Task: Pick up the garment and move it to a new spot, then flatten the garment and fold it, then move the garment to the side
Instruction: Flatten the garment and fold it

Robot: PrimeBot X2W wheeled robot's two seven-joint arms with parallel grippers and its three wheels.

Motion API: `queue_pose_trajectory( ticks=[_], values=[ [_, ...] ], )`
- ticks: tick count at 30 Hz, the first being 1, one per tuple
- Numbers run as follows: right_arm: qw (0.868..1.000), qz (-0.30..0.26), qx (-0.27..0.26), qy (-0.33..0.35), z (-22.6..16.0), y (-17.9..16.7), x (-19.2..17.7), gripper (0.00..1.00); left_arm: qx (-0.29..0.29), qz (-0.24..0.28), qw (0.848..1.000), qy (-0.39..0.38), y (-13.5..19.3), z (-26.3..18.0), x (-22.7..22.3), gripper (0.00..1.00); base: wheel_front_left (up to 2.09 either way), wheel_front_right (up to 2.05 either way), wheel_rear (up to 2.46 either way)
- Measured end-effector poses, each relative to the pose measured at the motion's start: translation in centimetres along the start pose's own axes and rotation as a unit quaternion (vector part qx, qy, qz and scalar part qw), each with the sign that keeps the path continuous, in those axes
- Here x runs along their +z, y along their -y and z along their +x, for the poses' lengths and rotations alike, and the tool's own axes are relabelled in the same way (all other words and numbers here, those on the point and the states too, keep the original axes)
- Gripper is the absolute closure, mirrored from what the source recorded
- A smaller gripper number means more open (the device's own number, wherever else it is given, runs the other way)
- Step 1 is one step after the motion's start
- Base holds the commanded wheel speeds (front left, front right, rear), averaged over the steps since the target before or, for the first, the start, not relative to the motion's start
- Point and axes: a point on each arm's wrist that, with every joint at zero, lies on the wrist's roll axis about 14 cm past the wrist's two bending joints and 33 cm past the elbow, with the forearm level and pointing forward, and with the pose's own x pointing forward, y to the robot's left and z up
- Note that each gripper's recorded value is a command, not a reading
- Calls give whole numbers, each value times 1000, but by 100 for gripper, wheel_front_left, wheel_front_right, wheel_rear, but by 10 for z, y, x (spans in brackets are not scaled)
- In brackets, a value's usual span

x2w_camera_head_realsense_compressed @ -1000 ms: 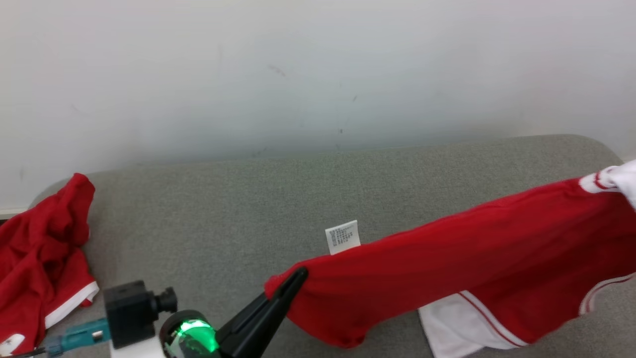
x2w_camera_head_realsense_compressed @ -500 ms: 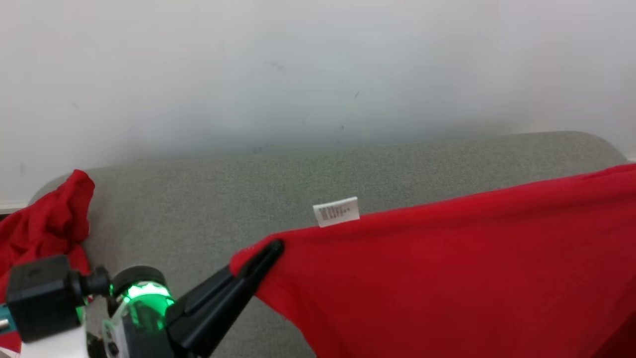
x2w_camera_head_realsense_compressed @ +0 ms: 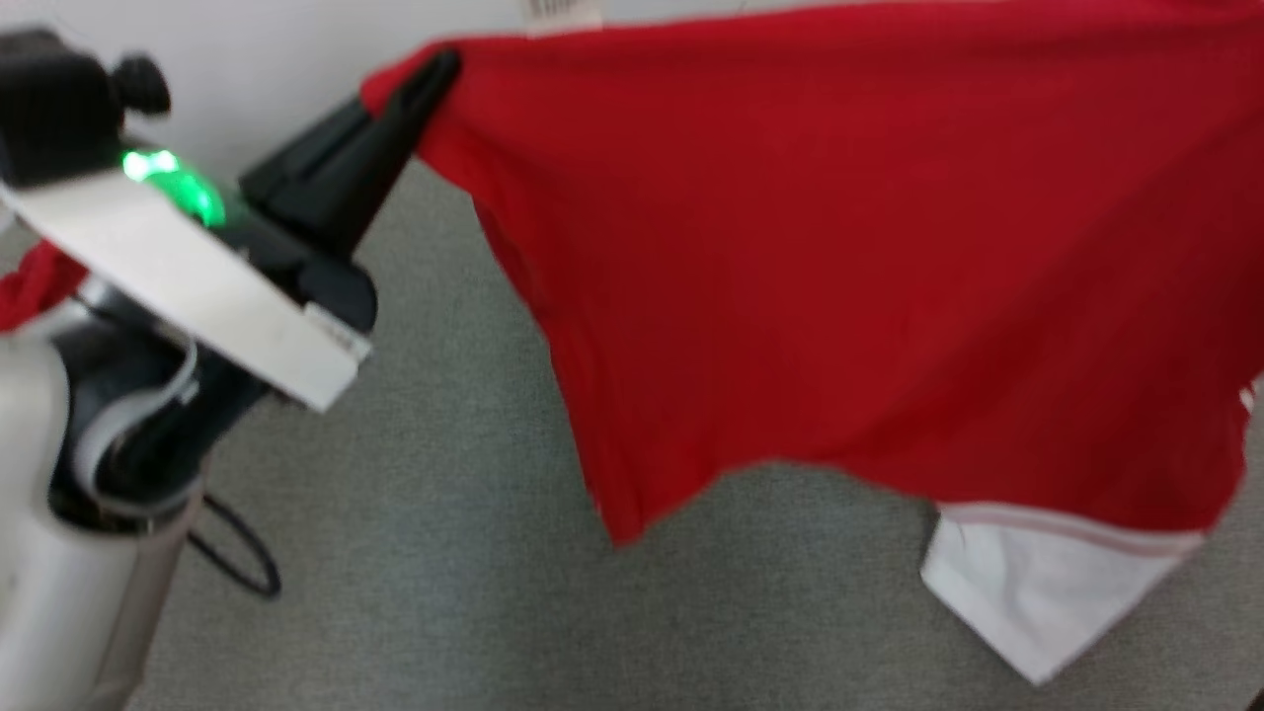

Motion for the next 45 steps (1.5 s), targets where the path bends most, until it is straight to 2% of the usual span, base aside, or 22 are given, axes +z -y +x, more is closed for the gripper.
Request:
queue_pose_trajectory(
  ticks=[4,8,11,15,18,22,26,30,38,45],
  values=[
    [1000,-15,-6,0,69,6,-20,100,31,58,998,-3,-43,51,-1,100,0,0,0],
    [1000,-18,-11,9,127,15,-46,100,59,73,995,23,-84,97,-6,100,0,0,0],
    [1000,-15,-5,20,161,16,-64,100,72,113,989,64,-106,124,0,100,0,0,0],
    [1000,-19,-5,11,185,30,-106,100,73,153,982,81,-127,146,-35,100,0,0,0],
    [1000,-9,-13,-18,184,48,-147,100,76,135,985,74,-140,148,-83,100,0,0,0],
    [995,15,-52,-79,142,86,-203,100,73,111,991,16,-138,126,-152,100,0,0,0],
    [988,20,-91,-121,81,118,-223,100,67,64,996,-17,-117,93,-191,100,0,0,0],
    [974,23,-144,-174,1,146,-240,100,76,16,996,-41,-92,48,-217,100,0,0,0],
    [953,32,-202,-221,-112,146,-227,100,91,-45,991,-82,-29,-34,-239,100,0,0,0],
    [931,16,-234,-279,-194,133,-222,100,101,-61,986,-119,21,-89,-248,100,0,0,0]
  ],
)
